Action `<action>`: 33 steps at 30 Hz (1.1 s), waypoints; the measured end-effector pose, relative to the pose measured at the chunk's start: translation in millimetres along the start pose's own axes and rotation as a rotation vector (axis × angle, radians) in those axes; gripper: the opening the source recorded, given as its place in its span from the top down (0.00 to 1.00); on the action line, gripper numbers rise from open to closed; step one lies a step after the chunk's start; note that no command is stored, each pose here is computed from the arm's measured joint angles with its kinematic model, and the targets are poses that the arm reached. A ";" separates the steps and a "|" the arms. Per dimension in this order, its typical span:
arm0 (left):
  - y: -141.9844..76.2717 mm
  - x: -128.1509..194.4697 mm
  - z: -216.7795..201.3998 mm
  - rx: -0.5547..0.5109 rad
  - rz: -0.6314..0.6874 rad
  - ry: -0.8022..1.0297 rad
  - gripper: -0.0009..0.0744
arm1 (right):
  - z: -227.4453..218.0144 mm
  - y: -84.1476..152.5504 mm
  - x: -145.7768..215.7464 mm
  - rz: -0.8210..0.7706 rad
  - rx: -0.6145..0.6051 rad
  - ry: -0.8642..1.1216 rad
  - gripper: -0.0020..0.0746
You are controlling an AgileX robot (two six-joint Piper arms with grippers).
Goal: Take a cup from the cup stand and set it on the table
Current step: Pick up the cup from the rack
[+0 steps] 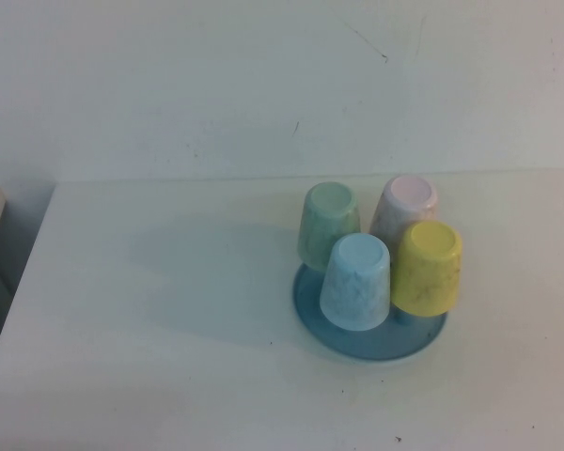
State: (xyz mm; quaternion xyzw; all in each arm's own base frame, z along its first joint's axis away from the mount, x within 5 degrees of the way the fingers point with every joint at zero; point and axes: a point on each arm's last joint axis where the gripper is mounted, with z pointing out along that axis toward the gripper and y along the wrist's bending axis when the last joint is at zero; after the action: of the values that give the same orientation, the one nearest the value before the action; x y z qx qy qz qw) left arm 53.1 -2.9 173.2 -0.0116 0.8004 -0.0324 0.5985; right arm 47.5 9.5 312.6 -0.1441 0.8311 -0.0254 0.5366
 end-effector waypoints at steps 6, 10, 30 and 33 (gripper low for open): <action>0.0 0.0 0.0 0.000 0.000 0.000 0.99 | 37.0 -10.7 -31.5 -0.111 -0.102 0.255 0.95; 0.0 0.0 0.0 0.000 0.000 0.000 0.99 | 57.7 -13.1 -54.1 -0.108 -0.193 0.336 0.95; 0.0 0.0 0.0 0.000 0.000 0.000 0.99 | 168.1 8.2 -106.0 -0.275 -0.530 0.754 0.42; 0.0 0.0 0.0 0.000 0.000 0.000 0.99 | 188.0 17.3 -112.1 -0.301 -0.557 0.771 0.24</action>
State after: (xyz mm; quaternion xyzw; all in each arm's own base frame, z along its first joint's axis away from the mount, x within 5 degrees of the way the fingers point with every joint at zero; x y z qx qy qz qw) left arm 53.1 -2.9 173.2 -0.0116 0.8004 -0.0324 0.5985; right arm 255.8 77.0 328.9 -0.3803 0.9142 0.0689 0.1220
